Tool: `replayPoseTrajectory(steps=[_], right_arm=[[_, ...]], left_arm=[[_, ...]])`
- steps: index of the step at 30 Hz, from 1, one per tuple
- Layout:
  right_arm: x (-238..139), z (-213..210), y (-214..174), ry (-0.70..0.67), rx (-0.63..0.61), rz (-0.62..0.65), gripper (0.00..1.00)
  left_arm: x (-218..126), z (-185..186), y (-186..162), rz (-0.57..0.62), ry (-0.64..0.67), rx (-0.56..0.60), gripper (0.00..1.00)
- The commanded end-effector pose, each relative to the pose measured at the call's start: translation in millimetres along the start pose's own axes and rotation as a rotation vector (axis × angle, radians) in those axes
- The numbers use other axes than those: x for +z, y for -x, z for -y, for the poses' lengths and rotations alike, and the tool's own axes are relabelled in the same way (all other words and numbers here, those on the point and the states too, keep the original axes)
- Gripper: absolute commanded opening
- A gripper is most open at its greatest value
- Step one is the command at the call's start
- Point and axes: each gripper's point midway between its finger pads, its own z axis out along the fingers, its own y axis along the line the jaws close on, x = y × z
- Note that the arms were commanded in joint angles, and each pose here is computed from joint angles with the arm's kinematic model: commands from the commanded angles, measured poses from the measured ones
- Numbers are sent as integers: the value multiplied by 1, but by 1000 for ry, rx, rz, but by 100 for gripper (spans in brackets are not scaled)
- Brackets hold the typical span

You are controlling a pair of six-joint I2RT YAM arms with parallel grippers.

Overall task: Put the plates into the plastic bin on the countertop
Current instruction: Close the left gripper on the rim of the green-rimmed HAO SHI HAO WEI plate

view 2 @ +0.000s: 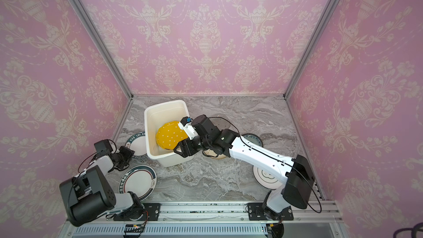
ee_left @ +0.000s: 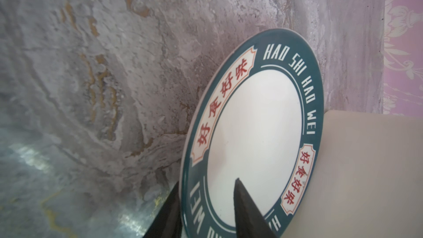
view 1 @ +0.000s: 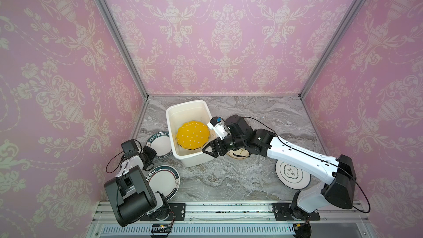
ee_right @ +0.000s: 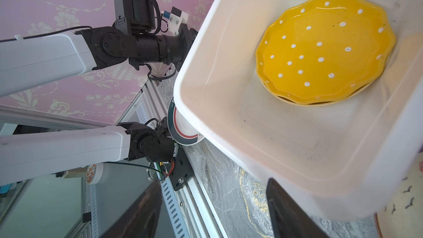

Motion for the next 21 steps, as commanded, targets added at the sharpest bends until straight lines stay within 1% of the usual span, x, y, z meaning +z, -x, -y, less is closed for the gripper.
replayPoseTrajectory(steps=[1,4,14,21], right_arm=[[2,1,3,2,13,-5,73],[2,1,3,1,17,-8,73],[1,2,3,-6,21,-8,72],[0,3,5,-13,24,-5,72]], left_arm=[[-3,14,0,11,-88,-7,33],[-3,16,0,26,-107,-27,26],[-5,19,9,60,-108,-69,12],[-7,22,17,86,-123,-116,6]])
